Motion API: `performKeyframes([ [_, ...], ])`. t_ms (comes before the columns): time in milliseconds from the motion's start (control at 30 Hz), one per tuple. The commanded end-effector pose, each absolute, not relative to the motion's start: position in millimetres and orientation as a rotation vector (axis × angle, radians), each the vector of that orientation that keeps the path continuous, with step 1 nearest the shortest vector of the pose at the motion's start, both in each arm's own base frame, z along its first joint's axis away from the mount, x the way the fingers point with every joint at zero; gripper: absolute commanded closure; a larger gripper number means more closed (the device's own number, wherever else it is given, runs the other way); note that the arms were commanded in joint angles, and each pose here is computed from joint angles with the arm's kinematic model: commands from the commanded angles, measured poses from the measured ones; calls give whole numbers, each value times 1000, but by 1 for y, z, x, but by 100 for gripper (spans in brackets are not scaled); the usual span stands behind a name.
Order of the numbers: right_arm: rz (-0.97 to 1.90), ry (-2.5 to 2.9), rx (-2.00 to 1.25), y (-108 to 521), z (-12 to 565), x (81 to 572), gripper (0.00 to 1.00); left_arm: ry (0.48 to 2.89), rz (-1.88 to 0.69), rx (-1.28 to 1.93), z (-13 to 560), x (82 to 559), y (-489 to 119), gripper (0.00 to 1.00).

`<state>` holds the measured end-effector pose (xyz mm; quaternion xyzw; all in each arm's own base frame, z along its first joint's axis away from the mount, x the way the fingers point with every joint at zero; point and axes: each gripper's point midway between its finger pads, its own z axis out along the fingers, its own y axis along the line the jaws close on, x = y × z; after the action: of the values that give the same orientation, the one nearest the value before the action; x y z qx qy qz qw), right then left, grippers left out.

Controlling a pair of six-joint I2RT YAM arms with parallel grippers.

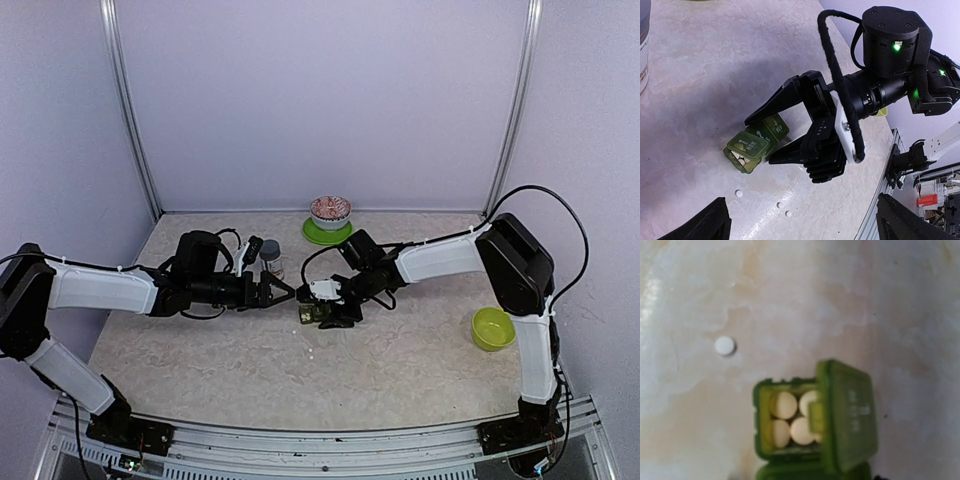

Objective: Sort the pills into containers
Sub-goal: Hold the pill container at the center of the board.

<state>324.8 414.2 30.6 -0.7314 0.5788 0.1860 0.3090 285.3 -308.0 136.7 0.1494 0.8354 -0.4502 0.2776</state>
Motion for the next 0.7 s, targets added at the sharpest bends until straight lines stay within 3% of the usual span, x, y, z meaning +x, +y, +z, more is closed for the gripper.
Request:
performKeyframes([
  [0, 509, 1556, -1915, 409, 24, 329, 40, 2212, -1234, 409, 141, 285, -309, 1],
  [667, 629, 1568, -1872, 412, 34, 323, 58, 2208, -1252, 420, 141, 284, -311, 1],
])
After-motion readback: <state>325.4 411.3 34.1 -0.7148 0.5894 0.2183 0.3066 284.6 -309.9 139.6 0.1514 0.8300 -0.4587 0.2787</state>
